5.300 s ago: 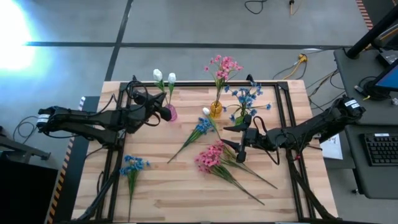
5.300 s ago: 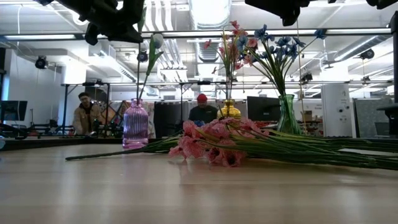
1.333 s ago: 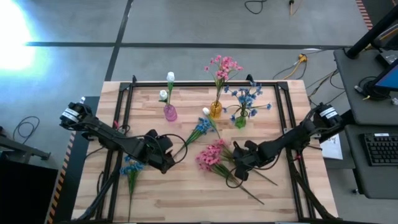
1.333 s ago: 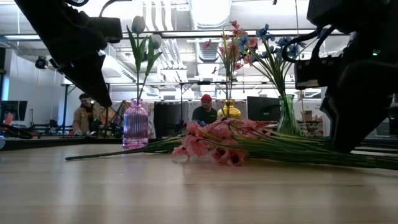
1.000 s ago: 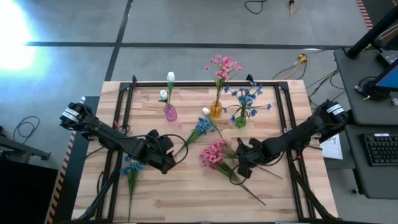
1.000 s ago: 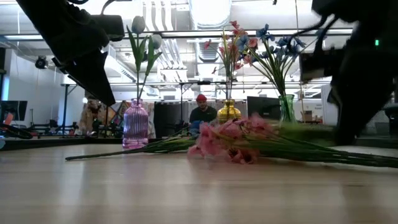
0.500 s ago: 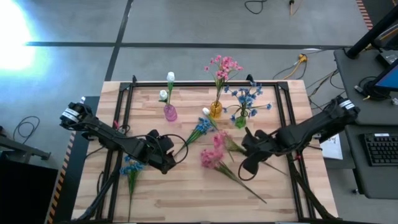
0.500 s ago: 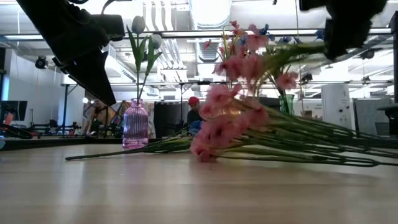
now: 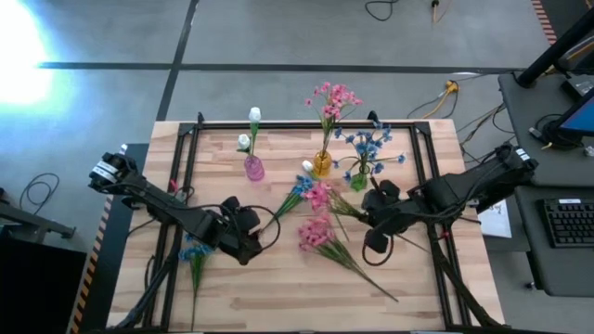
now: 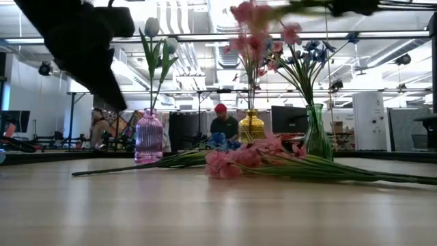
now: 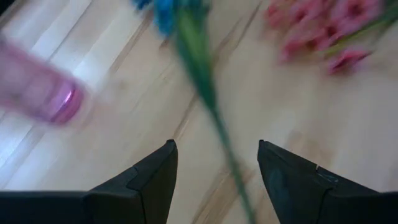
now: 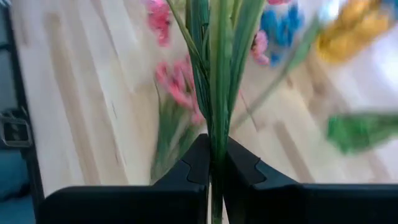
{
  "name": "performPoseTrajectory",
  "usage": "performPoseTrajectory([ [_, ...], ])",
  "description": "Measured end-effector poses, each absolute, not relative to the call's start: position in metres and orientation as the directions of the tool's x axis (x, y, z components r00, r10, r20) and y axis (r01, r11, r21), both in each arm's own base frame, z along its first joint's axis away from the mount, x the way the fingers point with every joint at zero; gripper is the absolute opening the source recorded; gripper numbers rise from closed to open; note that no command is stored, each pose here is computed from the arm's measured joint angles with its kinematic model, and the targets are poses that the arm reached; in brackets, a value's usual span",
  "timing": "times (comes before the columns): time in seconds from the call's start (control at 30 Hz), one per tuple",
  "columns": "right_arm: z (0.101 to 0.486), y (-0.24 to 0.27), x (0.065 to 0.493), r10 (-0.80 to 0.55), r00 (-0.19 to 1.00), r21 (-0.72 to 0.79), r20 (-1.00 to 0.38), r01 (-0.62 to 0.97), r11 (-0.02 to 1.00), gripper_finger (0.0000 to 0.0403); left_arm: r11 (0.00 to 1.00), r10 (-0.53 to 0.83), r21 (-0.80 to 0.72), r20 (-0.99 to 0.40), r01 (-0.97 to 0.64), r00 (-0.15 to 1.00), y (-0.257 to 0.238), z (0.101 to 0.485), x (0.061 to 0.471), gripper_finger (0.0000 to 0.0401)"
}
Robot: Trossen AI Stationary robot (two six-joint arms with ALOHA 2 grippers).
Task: Sort flowers into vase by color
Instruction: Put the top pink flowers into the yellow vase
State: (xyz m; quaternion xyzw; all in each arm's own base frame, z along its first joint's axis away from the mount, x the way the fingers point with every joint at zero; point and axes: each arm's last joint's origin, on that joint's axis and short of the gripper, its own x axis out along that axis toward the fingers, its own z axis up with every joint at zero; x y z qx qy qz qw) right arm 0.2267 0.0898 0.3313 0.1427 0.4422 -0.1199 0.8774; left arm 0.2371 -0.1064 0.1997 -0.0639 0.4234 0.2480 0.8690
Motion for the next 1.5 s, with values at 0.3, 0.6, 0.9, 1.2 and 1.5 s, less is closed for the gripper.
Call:
performPoseTrajectory([
  [0.3,0.334,0.099,0.249,-0.012,0.807,0.13,-0.591,0.109,0.986,0.0016,0.972,0.225,0.077,-0.563,-0.221,0.795,-0.124,0.223,0.267,0.0208],
  [0.6,0.308,0.102,0.264,-0.063,0.951,0.005,-0.302,0.067,0.998,0.0016,0.982,0.188,0.118,-0.465,-0.15,0.865,-0.129,0.233,0.275,0.0208],
  [0.9,0.303,0.101,0.26,0.003,0.955,-0.038,0.297,0.009,0.999,0.0016,0.977,0.138,0.181,-0.148,-0.11,0.979,-0.137,0.254,0.301,0.0208],
  [1.2,0.297,0.109,0.272,0.099,0.924,-0.112,0.369,-0.062,0.992,0.0016,0.986,0.018,0.16,0.138,-0.041,0.99,-0.129,0.258,0.328,0.0208],
  [1.5,0.303,0.117,0.289,0.123,0.916,-0.163,0.381,-0.065,0.984,0.0017,0.991,-0.006,0.13,0.118,-0.01,0.993,-0.127,0.248,0.361,0.0206],
])
